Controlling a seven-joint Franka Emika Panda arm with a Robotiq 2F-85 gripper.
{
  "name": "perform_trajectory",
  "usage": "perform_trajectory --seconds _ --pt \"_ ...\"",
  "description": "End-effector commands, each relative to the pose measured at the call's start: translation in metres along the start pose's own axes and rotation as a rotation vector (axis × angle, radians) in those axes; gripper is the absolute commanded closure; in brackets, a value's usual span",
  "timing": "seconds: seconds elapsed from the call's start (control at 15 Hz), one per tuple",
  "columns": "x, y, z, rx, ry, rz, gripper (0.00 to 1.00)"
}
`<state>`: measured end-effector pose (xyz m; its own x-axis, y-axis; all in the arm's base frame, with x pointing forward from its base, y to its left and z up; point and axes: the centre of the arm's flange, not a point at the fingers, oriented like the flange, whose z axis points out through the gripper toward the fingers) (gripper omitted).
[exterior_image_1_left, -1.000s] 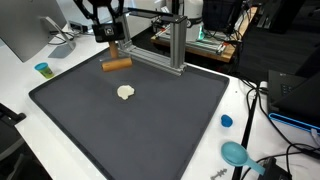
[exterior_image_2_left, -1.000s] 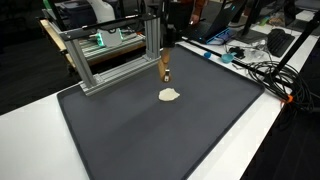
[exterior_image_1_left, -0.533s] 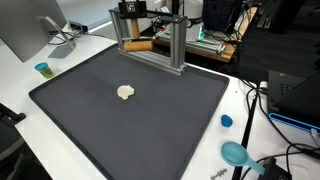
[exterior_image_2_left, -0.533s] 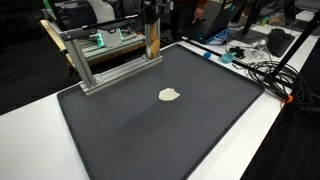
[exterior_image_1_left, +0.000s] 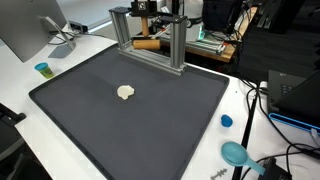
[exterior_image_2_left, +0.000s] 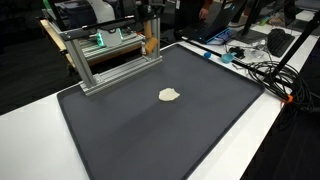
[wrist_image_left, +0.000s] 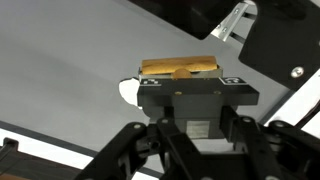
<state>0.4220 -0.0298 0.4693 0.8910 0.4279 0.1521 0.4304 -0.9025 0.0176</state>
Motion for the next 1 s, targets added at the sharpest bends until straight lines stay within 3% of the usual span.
perform_trajectory --seconds 0.0,0.27,0.47,0.53,0.6,0.67,0.93 --pt "0.004 -0.029 -0.016 -0.038 -0.034 0.093 0.79" --pt "0.005 -0.057 -0.020 -0.070 -0.067 0.257 0.79" --pt "0.003 -0.053 -0.026 -0.101 -0.044 0.434 0.79" --pt "0.010 -0.050 -0.013 -0.062 -0.053 0.346 0.54" --pt "0.009 -0.049 -0.016 -0.069 -0.048 0.382 0.54" --pt "0.008 -0.048 -0.017 -0.073 -0.046 0.402 0.79" --pt "-0.002 -0.038 -0.011 -0.082 -0.066 0.414 0.79"
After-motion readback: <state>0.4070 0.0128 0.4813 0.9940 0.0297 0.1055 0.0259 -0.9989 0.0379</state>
